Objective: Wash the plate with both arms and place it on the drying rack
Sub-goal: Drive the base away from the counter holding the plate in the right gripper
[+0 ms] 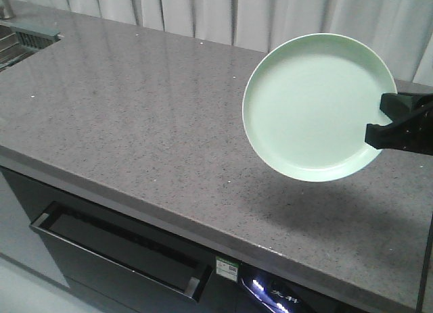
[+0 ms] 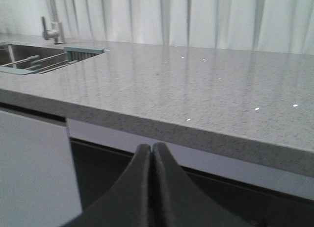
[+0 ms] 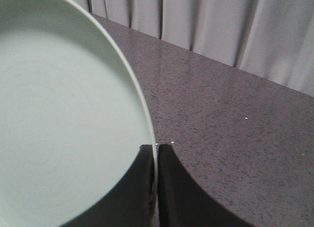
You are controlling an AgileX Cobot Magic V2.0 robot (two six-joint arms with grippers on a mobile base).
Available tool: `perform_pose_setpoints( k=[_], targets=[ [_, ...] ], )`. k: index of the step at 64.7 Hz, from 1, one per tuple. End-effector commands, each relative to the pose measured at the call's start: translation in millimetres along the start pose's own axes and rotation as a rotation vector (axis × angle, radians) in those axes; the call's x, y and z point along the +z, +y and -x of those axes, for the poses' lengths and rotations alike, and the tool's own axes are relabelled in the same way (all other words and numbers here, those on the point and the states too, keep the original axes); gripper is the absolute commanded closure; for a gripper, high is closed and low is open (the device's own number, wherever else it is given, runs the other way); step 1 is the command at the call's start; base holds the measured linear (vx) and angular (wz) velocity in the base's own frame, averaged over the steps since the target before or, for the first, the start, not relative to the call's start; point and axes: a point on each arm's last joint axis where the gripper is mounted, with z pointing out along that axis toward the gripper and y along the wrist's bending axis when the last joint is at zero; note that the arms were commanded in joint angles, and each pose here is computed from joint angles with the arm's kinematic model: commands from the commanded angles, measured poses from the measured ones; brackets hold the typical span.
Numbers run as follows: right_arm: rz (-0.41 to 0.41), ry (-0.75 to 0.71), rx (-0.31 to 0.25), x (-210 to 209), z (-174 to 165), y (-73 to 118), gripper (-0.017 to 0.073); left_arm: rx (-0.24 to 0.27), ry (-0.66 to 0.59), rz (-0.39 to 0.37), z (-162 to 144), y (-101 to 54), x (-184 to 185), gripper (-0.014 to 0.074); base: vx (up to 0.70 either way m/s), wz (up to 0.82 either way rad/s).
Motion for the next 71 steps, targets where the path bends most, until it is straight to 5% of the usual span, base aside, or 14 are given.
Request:
perform_pose_setpoints(
  k=[1, 71],
  targets=[
    [-0.036, -0.107, 0.000, -7.5, 17.3, -3.3, 0.0564, -0.017, -0.074, -0.005, 2.4, -0.1, -0.5, 0.0599, -0.07, 0.31],
    [-0.036, -0.107, 0.000, -7.5, 17.3, -3.3, 0.0564, -0.017, -0.074, -0.005, 2.4, -0.1, -0.5, 0.0599, -0.06, 0.27]
  ],
)
